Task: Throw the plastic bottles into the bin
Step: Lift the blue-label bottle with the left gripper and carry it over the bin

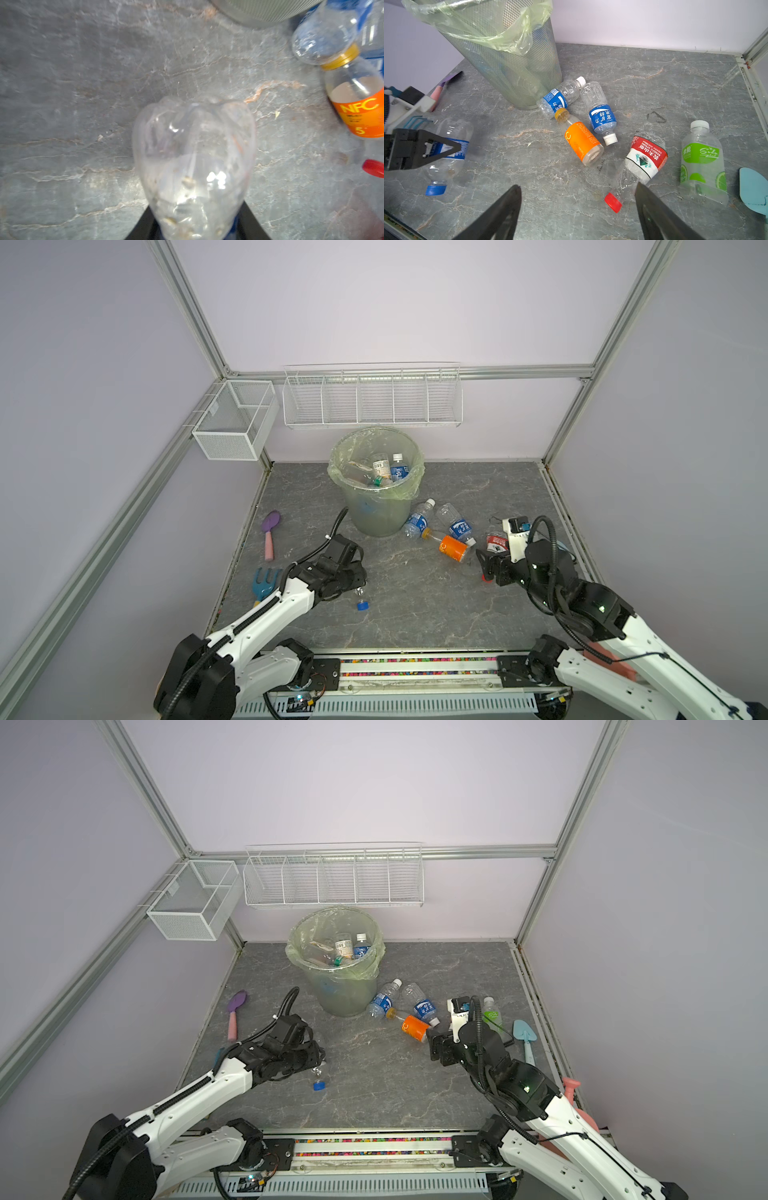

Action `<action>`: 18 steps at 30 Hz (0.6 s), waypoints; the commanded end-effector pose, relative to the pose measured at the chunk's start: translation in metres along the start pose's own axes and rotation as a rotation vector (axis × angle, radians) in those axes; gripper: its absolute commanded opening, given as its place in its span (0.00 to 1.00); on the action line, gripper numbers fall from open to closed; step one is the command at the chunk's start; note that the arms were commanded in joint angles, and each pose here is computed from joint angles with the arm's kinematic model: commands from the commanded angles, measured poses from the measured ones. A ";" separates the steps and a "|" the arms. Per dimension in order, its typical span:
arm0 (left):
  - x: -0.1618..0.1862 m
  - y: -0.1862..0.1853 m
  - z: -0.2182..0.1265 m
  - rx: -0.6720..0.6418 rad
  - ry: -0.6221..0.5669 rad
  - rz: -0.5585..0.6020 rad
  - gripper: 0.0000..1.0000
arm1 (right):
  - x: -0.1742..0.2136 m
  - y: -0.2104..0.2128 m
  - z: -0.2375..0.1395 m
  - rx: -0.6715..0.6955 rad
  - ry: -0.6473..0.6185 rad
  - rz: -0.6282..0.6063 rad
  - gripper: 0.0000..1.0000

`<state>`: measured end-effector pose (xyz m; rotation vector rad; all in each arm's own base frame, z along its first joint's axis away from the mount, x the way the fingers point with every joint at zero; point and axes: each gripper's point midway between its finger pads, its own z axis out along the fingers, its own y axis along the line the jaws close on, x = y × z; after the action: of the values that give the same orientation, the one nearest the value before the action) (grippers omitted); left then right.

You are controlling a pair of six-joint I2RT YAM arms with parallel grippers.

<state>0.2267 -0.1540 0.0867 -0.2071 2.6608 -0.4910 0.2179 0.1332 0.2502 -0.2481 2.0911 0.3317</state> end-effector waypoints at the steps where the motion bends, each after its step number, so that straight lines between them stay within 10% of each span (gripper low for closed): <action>1: -0.017 -0.005 -0.025 0.008 -0.069 0.007 0.34 | 0.005 -0.007 0.001 0.031 0.002 0.019 0.88; 18: -0.071 -0.046 -0.140 0.170 -0.338 0.036 0.28 | 0.019 -0.012 0.001 0.035 0.023 0.066 0.88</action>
<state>0.2348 -0.1454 0.2297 -0.1887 2.3082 -0.6391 0.2144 0.1273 0.2381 -0.1942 2.1148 0.3402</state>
